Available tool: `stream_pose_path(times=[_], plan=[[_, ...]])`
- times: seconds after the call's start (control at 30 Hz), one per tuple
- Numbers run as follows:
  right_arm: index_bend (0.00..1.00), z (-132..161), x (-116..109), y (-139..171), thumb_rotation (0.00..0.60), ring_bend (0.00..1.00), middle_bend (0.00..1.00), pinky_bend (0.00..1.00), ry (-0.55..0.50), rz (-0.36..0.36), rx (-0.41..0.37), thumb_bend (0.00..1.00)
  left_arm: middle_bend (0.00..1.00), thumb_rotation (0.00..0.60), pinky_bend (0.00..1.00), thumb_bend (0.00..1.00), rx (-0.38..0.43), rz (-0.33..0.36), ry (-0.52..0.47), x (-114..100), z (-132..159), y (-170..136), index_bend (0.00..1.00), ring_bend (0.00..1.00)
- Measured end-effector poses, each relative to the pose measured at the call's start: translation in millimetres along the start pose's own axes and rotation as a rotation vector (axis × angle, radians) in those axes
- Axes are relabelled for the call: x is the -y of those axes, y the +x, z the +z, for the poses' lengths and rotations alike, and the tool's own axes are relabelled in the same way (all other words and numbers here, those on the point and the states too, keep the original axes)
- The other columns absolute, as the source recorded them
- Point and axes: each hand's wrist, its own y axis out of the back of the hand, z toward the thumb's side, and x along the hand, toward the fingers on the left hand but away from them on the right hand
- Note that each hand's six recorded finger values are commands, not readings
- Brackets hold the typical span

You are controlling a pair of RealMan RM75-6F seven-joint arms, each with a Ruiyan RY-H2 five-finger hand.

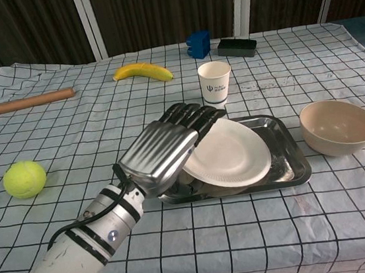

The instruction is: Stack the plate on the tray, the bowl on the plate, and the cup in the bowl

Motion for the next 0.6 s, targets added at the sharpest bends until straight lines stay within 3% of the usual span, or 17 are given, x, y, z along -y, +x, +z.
stream_pose_path(times=[0.33, 0.6], plan=[[0.00, -3, -2, 3, 0.600, 0.00, 0.00, 0.00, -0.005, -0.004, 0.008, 0.18, 0.00, 0.600, 0.00, 0.26, -0.005, -0.030, -0.017, -7, 4, -4, 0.00, 0.00], [0.00, 1, 1, 3, 0.600, 0.00, 0.00, 0.00, -0.001, 0.005, -0.002, 0.18, 0.00, 0.600, 0.00, 0.26, -0.016, -0.075, 0.053, -15, 2, -16, 0.00, 0.00]])
